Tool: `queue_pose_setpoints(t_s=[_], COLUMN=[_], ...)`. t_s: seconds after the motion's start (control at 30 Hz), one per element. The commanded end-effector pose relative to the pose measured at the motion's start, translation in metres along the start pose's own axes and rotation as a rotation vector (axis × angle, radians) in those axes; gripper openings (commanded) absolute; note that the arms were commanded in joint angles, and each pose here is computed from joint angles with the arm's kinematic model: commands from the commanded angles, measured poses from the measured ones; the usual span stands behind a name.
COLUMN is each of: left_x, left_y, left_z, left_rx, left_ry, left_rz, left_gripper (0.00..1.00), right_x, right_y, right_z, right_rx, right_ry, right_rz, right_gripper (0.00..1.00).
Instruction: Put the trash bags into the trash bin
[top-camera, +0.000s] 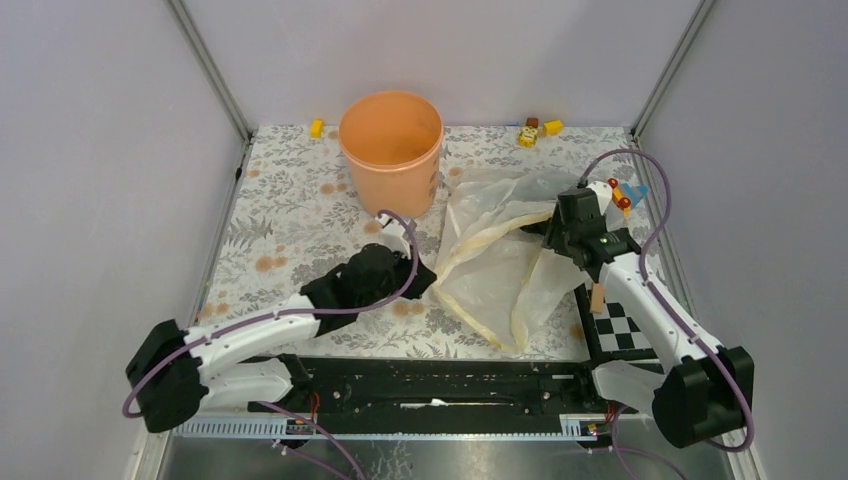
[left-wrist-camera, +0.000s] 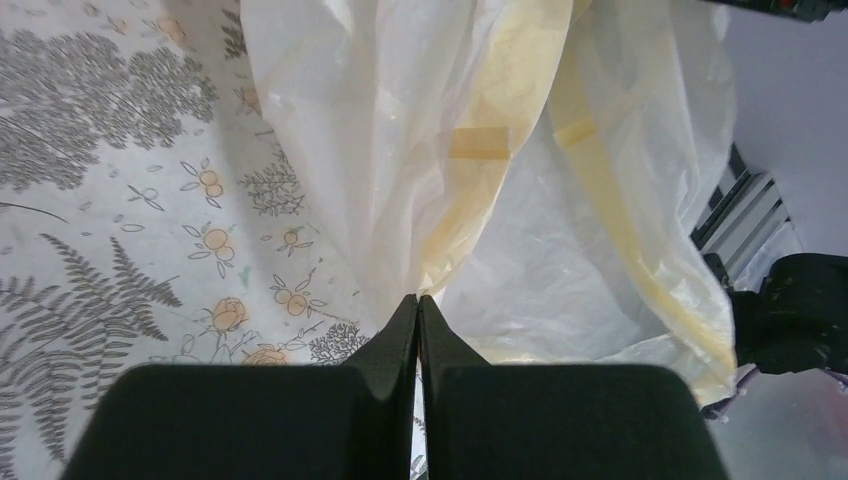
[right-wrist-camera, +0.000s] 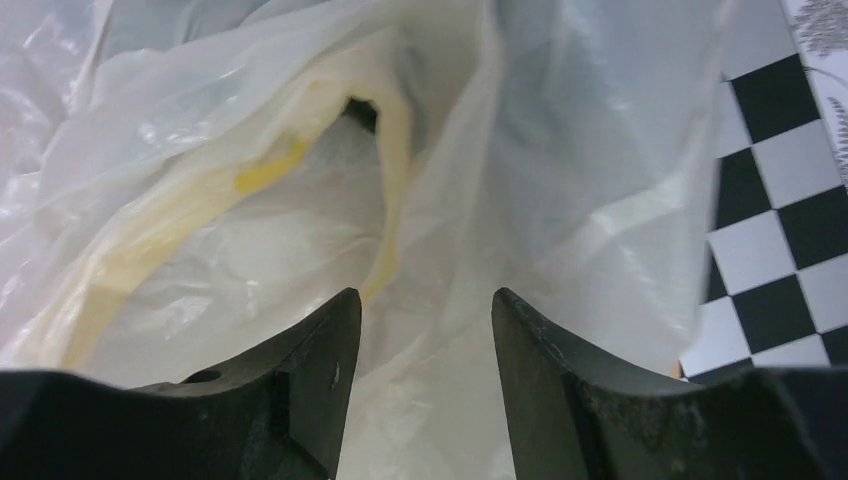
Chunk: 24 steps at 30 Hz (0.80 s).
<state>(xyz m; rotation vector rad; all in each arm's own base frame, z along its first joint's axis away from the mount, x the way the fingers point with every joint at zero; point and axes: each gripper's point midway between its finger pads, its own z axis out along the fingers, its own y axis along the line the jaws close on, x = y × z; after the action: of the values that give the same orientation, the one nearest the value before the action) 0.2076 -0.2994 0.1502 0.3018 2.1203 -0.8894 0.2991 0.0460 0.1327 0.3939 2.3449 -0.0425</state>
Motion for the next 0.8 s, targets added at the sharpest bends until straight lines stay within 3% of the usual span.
queue_pose_setpoints(t_s=[0.0, 0.33, 0.43, 0.63, 0.77], left_x=[-0.011, -0.038, -0.039, -0.038, -0.035], left_y=[0.01, -0.008, -0.01, -0.008, -0.004], left_z=[-0.021, -0.039, -0.039, -0.049, -0.056], left_rx=[-0.044, -0.002, -0.002, -0.018, -0.043], left_ry=[-0.056, -0.101, -0.088, -0.065, -0.043], left_rz=[0.026, 0.088, 0.1, 0.112, 0.109], left_gripper=[0.0, 0.01, 0.0, 0.03, 0.03], right_x=[-0.024, -0.023, -0.019, -0.041, -0.046], right_y=[-0.003, 0.096, 0.104, 0.077, 0.068], right_z=[-0.026, -0.078, -0.068, -0.037, -0.027], right_rx=[-0.014, -0.49, -0.465, -0.209, -0.142], right_ry=[-0.11, -0.134, -0.118, -0.198, -0.247], right_rz=[0.034, -0.182, -0.233, -0.175, -0.194], right_gripper=[0.59, 0.75, 0.88, 0.89, 0.89])
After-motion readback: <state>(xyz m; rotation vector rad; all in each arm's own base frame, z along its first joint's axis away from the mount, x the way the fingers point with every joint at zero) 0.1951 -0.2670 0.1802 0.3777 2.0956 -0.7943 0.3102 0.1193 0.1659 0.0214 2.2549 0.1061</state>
